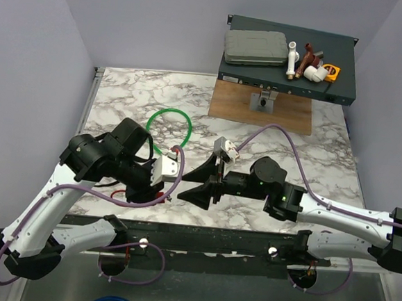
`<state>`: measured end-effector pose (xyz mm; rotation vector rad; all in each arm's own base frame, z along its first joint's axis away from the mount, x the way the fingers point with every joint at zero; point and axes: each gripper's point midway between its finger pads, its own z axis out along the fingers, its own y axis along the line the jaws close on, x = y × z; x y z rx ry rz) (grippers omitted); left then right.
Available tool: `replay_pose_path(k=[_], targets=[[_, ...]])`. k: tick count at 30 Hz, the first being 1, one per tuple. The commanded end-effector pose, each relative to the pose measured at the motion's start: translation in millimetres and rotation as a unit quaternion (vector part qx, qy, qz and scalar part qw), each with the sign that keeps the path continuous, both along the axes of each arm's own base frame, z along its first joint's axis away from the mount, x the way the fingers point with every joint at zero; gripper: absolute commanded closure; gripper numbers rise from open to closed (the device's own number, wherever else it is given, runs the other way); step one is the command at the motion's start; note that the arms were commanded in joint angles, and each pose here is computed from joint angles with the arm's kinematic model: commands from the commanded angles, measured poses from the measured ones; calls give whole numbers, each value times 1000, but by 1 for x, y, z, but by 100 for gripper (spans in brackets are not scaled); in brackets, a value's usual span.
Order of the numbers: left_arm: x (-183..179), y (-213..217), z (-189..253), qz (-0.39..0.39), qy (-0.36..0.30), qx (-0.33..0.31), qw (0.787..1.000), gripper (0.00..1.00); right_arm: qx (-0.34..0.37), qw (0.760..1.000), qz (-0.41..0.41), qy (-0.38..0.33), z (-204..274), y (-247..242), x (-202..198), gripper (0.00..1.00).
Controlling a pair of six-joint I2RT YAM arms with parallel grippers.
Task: Unlock with the key
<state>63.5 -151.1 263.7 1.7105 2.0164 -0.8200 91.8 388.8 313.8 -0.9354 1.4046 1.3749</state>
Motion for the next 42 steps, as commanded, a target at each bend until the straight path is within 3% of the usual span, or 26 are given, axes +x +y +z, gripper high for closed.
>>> replay_pose_path(k=[1, 11, 12, 13, 27, 35, 42], targets=[[-2, 7, 0, 16, -6, -1, 1000, 100, 5, 999, 50, 6, 16, 5, -13, 39], [0, 1, 19, 30, 1, -34, 999, 100, -19, 997, 76, 25, 2, 17, -15, 44], [0, 0, 21, 28, 1, -38, 999, 100, 8, 997, 79, 12, 32, 19, -14, 45], [0, -1, 23, 26, 0, -42, 999, 100, -20, 996, 82, 28, 1, 17, -16, 45], [-2, -8, 34, 12, 6, -64, 998, 100, -7, 996, 79, 30, 9, 24, -3, 46], [-5, -6, 35, 9, 1, -67, 998, 100, -3, 996, 84, 36, 9, 32, 0, 57], [-4, -5, 35, 9, -6, -69, 998, 100, -7, 994, 95, 47, 7, 34, 0, 80]])
